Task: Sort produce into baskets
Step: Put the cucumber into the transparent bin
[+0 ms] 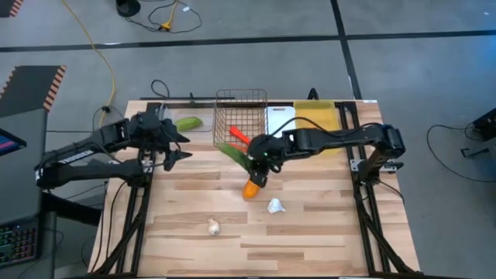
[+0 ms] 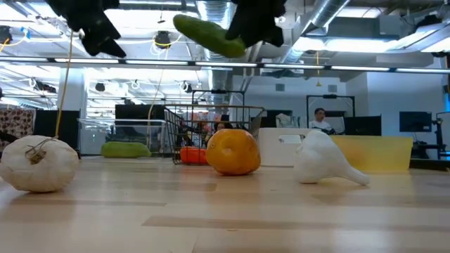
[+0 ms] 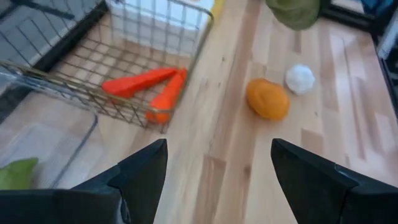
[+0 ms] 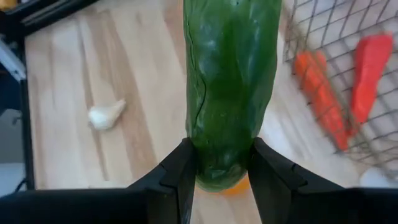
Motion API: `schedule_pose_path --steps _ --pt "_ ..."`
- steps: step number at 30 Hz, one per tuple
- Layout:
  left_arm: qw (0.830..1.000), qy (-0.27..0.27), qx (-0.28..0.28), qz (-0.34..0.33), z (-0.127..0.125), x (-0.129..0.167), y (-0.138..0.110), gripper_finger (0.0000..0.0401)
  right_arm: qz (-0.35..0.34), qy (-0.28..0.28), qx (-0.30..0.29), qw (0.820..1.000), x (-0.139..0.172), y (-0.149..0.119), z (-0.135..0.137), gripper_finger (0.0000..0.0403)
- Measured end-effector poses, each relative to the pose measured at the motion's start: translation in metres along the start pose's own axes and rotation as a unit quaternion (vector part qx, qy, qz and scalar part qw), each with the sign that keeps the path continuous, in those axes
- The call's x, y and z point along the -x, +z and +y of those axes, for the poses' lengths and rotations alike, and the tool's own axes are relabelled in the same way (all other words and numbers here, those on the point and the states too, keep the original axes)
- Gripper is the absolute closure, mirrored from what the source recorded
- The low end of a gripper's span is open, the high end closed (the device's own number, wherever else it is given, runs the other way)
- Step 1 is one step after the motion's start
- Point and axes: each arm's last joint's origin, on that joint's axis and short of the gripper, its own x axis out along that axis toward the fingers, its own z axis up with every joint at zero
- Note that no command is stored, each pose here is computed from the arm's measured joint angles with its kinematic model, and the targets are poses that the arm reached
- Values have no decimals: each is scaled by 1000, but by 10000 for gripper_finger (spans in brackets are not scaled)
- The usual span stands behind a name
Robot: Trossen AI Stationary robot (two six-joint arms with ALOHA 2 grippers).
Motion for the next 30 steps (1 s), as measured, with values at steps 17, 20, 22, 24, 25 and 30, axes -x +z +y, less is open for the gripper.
schedule_pose_path --steps 17,20,22,24,25,30 --pt "969 -62 -45 -237 -4 -45 0 127 -136 45 33 989 -11 38 -17 248" --pt "958 -73 -54 -271 -8 -46 6 127 -152 49 38 986 -10 40 -16 248" --pt "956 -77 -57 -278 -10 -46 7 127 -167 53 42 984 -9 43 -15 248" --pt "950 -82 -64 -295 -12 -47 10 127 -181 55 56 980 -8 46 -14 248" --pt "948 -84 -66 -301 -13 -48 12 127 -190 58 58 978 -8 47 -13 248" --pt "934 -86 -68 -339 -17 -53 20 127 -210 60 74 973 -6 51 -12 248"
